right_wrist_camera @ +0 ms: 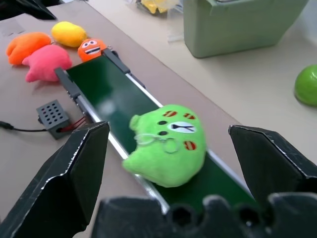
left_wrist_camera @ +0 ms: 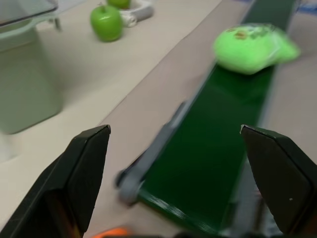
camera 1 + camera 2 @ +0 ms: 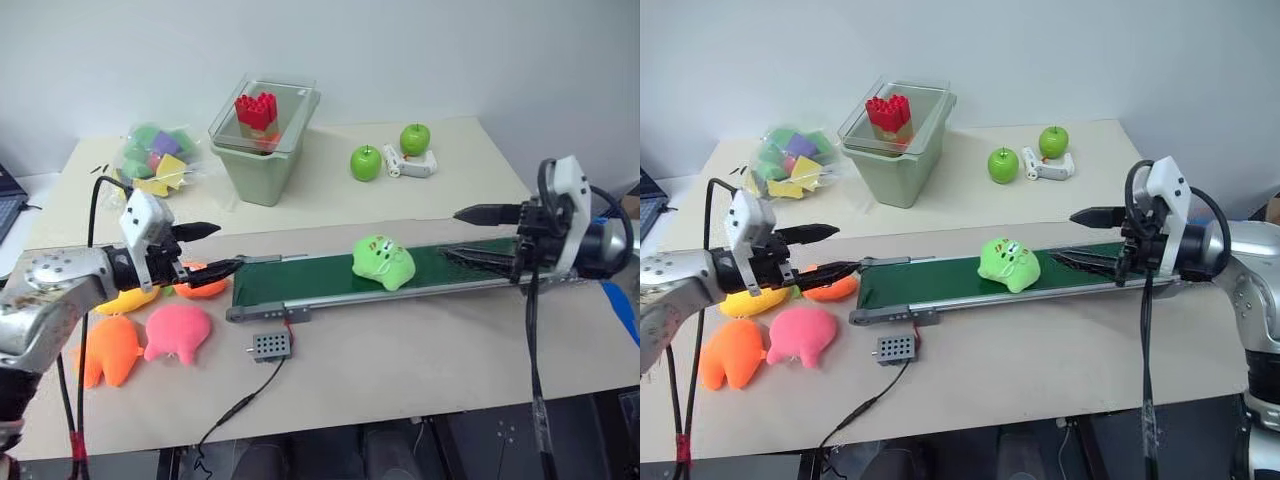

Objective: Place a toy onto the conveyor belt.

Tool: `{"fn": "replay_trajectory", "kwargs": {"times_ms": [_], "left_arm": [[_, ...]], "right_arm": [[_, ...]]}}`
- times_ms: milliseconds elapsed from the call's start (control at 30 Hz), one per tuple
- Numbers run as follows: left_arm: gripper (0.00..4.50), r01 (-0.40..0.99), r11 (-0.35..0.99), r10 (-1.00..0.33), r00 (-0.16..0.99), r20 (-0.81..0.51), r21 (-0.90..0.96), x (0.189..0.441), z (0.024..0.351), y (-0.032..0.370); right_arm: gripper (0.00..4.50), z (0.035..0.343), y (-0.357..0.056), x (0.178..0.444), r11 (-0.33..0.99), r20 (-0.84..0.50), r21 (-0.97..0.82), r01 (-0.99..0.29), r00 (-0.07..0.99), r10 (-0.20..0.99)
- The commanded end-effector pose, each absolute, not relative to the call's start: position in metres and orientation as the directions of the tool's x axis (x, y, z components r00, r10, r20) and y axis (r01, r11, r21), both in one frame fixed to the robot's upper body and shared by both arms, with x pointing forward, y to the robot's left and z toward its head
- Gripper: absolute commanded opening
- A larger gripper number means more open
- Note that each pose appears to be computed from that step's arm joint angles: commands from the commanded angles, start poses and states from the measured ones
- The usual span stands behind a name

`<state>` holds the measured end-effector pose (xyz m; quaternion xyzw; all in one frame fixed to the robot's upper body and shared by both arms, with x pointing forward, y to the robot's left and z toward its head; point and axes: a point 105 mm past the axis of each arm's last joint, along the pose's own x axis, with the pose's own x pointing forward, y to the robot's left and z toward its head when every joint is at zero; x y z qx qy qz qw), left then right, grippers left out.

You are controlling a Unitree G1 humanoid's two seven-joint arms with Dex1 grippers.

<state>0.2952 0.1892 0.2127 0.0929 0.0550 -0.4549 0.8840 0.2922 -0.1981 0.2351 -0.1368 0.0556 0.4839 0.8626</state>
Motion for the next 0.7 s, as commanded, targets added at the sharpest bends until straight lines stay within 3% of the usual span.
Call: {"fn": "replay_trajectory", "kwargs": {"times_ms": [33,267,700], "left_arm": [[4.49,0.799,0.581,-0.795,0.598,-0.105,0.154,0.295,0.246,0.18],[4.49,0.81,0.53,-0.788,0.58,-0.209,0.252,0.301,0.228,0.164],[4.49,0.808,0.485,-0.797,0.566,-0.213,0.334,0.314,0.237,0.159]], "right_arm": [[4.5,0.256,-0.194,0.28,0.496,-0.186,-0.236,-0.836,0.54,0.821],[4.5,0.25,-0.19,0.281,0.496,-0.216,-0.253,-0.83,0.549,0.808],[4.5,0.242,-0.194,0.284,0.515,-0.246,-0.284,-0.809,0.58,0.776]]}}
